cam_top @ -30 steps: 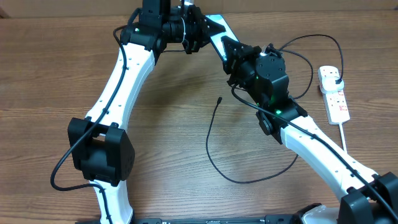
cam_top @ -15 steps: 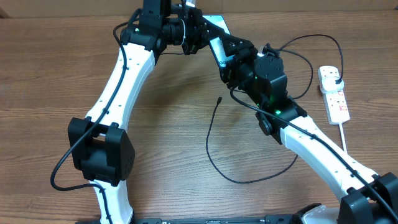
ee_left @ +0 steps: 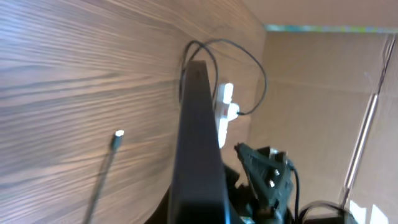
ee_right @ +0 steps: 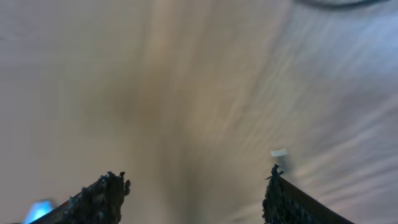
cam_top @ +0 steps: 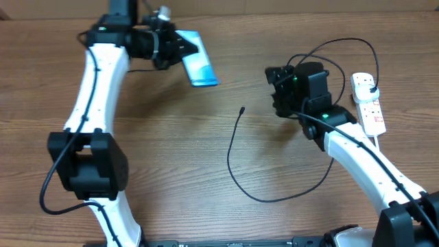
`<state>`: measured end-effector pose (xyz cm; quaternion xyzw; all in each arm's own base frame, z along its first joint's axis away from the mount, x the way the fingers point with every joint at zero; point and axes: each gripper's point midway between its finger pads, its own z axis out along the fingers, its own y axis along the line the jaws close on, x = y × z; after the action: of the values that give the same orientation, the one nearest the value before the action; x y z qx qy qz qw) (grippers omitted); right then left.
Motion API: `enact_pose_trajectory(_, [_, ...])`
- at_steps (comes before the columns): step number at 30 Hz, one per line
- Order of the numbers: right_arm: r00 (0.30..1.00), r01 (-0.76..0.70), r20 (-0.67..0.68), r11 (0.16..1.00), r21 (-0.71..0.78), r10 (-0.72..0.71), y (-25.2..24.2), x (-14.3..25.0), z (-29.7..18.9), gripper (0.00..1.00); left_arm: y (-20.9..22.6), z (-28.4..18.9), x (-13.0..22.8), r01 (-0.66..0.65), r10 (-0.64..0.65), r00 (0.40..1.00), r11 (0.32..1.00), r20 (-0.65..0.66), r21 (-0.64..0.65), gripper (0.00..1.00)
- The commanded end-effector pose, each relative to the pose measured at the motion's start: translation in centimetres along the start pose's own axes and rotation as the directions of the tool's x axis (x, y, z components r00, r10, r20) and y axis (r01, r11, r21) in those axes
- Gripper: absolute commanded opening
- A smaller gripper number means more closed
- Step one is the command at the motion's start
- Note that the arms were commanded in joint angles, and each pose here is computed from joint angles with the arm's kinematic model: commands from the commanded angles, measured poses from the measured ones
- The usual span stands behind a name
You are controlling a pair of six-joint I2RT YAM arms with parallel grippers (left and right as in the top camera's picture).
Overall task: Plug charger to phone and switch on socket
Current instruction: 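Pull the phone left with the left gripper, open the right, then lower the right gripper and grasp the black cable's USB-C plug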
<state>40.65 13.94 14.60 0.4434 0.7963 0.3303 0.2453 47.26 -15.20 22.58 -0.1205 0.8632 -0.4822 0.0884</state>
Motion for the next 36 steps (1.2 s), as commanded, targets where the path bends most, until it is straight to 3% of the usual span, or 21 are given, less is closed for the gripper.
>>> enact_pose_trajectory(1, [0.960,0.275,-0.056,0.961,0.017,-0.274,-0.6,0.3,-0.7,0.71,-2.3,-1.8,1.7,-0.154,0.164,0.985,0.978,-0.056,0.142,0.04])
enact_pose_trajectory(3, [0.904,0.409,-0.136,0.913,0.002,-0.405,-1.4,1.6,-0.8,0.68,-2.3,-2.7,2.5,-0.133,0.151,0.985,0.973,-0.089,0.186,0.04])
enact_pose_trajectory(7, [0.832,0.502,-0.248,0.864,-0.046,-0.496,-2.3,3.7,-1.3,0.63,-2.8,-3.8,3.5,-0.118,0.154,0.981,0.959,-0.121,0.257,0.04])
enact_pose_trajectory(20, [0.794,0.525,-0.360,0.851,0.000,-0.490,-1.3,4.2,-0.4,0.56,-3.9,-5.0,4.2,-0.095,0.153,0.978,0.930,-0.139,0.356,0.04])
enact_pose_trajectory(22, [0.789,0.523,-0.396,0.852,0.035,-0.469,-1.3,4.3,0.5,0.52,-3.9,-5.0,4.2,-0.094,0.152,0.978,0.930,-0.140,0.356,0.04])
enact_pose_trajectory(25, [0.775,0.530,-0.442,0.845,0.068,-0.451,-1.3,4.9,2.2,0.36,-3.5,-5.0,4.0,-0.066,0.118,0.983,0.942,-0.143,0.328,0.04])
enact_pose_trajectory(36, [0.742,0.475,-0.593,0.869,0.137,-0.313,-6.4,8.7,8.6,0.31,-2.3,-6.2,2.5,-0.012,0.048,0.993,0.953,-0.111,0.302,0.04])
